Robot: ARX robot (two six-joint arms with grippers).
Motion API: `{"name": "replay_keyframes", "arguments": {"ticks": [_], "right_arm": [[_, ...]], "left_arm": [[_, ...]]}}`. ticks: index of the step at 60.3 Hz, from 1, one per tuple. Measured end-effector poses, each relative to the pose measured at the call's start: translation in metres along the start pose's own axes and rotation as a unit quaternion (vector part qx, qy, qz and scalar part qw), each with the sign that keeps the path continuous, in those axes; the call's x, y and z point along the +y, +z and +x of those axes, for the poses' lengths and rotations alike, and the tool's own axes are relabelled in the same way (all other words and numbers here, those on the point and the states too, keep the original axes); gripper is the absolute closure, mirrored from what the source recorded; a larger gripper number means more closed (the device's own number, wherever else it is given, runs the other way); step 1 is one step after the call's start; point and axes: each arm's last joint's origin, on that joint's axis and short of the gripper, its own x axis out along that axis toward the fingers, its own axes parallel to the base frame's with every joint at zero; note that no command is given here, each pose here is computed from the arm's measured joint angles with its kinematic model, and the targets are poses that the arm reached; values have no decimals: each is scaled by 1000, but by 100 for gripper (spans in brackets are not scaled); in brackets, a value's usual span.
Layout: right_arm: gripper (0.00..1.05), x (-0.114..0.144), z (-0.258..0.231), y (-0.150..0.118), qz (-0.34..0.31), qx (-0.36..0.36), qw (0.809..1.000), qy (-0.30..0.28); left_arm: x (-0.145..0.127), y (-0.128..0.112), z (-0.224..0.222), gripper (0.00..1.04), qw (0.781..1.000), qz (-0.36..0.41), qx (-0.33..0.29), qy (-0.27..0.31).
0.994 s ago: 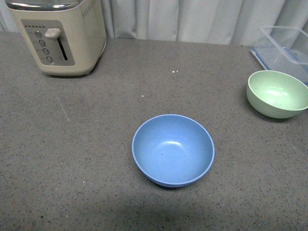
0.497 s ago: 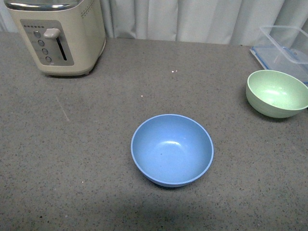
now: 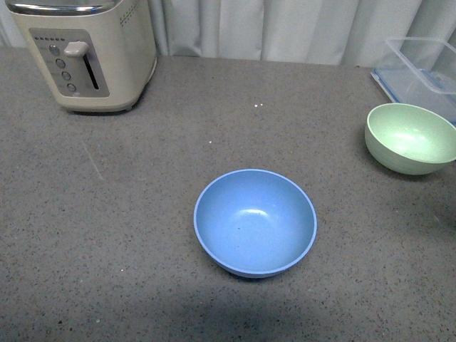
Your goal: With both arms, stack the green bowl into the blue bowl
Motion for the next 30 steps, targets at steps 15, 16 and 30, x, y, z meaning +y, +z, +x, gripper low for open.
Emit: {"name": "replay_keyframes", "arguments": {"ticks": [15, 16, 30], "right_arm": [[9, 4, 44, 15, -58, 48, 995, 72], [9, 5, 48, 16, -63, 52, 994, 79], [9, 8, 87, 15, -121, 108, 976, 145]], "left_arm": [[0, 0, 0, 18, 1000, 1, 0, 0], [0, 0, 0, 21, 1000, 1, 0, 0], [0, 0, 0, 5, 1000, 1, 0, 0]]}}
